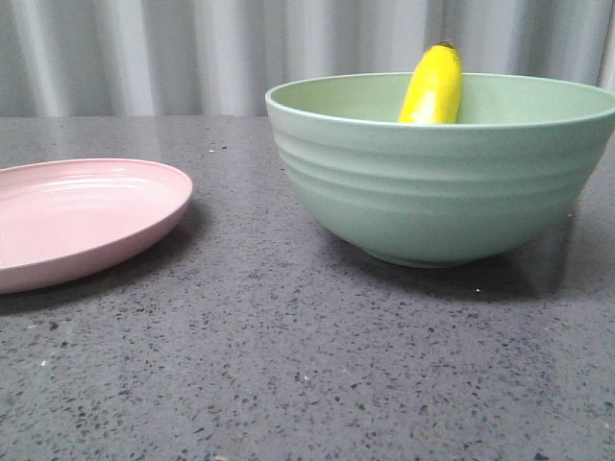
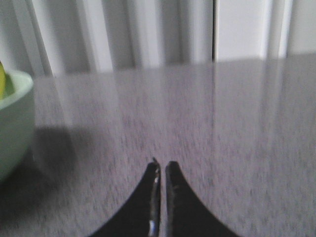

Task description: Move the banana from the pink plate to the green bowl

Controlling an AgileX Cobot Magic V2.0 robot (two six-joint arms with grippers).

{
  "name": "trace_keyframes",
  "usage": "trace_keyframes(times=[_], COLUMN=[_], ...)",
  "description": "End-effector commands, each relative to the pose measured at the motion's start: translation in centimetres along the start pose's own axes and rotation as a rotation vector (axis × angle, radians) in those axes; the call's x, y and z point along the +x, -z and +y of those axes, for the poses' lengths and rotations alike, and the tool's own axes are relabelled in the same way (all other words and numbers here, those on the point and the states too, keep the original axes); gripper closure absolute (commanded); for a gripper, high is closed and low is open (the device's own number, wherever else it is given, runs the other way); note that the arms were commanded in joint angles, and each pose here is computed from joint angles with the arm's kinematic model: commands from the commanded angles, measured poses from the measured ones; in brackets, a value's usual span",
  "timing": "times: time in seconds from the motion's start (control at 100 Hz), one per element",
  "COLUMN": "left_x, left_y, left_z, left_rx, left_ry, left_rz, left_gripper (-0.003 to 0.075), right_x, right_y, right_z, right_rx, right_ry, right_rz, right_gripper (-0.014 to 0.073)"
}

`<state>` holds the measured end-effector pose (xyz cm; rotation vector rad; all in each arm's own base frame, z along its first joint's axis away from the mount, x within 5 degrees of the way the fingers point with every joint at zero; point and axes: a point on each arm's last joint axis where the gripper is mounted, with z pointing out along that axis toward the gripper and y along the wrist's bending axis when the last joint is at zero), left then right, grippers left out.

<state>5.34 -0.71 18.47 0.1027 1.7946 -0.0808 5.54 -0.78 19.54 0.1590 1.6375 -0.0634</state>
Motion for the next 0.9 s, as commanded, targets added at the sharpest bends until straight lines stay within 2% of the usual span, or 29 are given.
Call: trace_keyframes(times=[0.0, 0.14, 0.89], left_x=[-0.3, -0.3, -0.3], left_y=[0.1, 0.1, 0.1], left_z=[0.1, 0.1, 0.1], left_rx=[-0.008, -0.008, -0.008], left_ry=[0.001, 0.001, 0.001], left_rz=[-0.079, -0.079, -0.079], left_gripper=[0.0741, 0.0741, 0.0741], right_x=[0.8, 1.9, 1.9], right_y=[0.1, 0.2, 0.2], right_z=[-0.1, -0.2, -0.2], right_rx=[0.009, 0.019, 0.019], right_ry=[0.007, 0.007, 0.007], right_rz=[0.025, 0.149, 0.144], right_gripper=[0.0664, 0.0664, 0.0664])
